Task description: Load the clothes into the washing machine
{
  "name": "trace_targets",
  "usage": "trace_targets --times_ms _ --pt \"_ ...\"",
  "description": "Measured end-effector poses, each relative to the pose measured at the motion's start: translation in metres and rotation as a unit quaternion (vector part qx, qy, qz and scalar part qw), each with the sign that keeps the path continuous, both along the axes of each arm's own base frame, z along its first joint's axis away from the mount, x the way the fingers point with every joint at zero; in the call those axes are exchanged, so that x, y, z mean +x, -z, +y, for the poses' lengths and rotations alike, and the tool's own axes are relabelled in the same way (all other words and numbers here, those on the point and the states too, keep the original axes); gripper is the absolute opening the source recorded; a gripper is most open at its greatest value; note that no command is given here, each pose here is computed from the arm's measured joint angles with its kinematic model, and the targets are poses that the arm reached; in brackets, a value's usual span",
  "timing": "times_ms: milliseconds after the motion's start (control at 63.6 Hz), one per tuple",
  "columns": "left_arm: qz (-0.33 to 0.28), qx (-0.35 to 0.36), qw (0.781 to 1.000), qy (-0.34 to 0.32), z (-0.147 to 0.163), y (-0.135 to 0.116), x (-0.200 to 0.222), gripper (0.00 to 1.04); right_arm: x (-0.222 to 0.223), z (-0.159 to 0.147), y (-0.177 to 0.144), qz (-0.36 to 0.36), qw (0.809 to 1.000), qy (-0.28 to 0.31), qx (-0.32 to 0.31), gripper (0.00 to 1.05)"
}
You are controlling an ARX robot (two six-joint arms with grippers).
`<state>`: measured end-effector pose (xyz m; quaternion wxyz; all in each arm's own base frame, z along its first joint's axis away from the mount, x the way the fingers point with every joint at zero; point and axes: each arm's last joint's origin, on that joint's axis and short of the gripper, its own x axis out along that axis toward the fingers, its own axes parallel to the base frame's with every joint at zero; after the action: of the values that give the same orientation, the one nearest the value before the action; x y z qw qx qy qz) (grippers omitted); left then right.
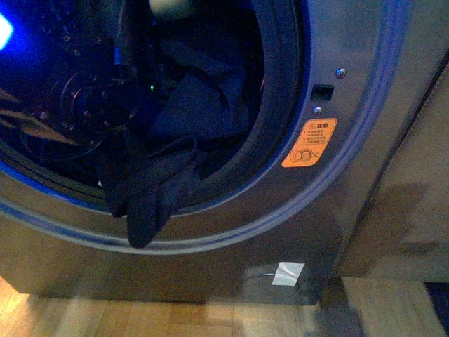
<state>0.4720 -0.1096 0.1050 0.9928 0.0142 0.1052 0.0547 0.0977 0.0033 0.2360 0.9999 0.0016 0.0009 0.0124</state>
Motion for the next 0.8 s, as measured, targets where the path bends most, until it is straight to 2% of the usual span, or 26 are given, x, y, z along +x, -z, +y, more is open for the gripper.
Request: trace_targets --times_ms 346,535,708,802 --pt "-0.004 0.030 0.998 -0.055 -0.013 0.005 0.059 0.08 0.000 -0.003 0.032 0.002 1.000 0.011 0.000 0.02" --pt "-0.017 0.047 0.994 -0.101 -0.011 -0.013 0.089 0.08 0.000 -0.003 0.044 0.002 1.000 0.012 0.000 0.02" --pt "-0.034 0.062 0.989 -0.133 0.007 -0.034 0.105 0.08 0.000 -0.003 0.051 0.002 1.000 0.012 0.000 0.02" --pt "-0.036 0.067 0.987 -0.142 0.019 -0.037 0.107 0.08 0.000 -0.003 0.053 0.001 1.000 0.012 0.000 0.02"
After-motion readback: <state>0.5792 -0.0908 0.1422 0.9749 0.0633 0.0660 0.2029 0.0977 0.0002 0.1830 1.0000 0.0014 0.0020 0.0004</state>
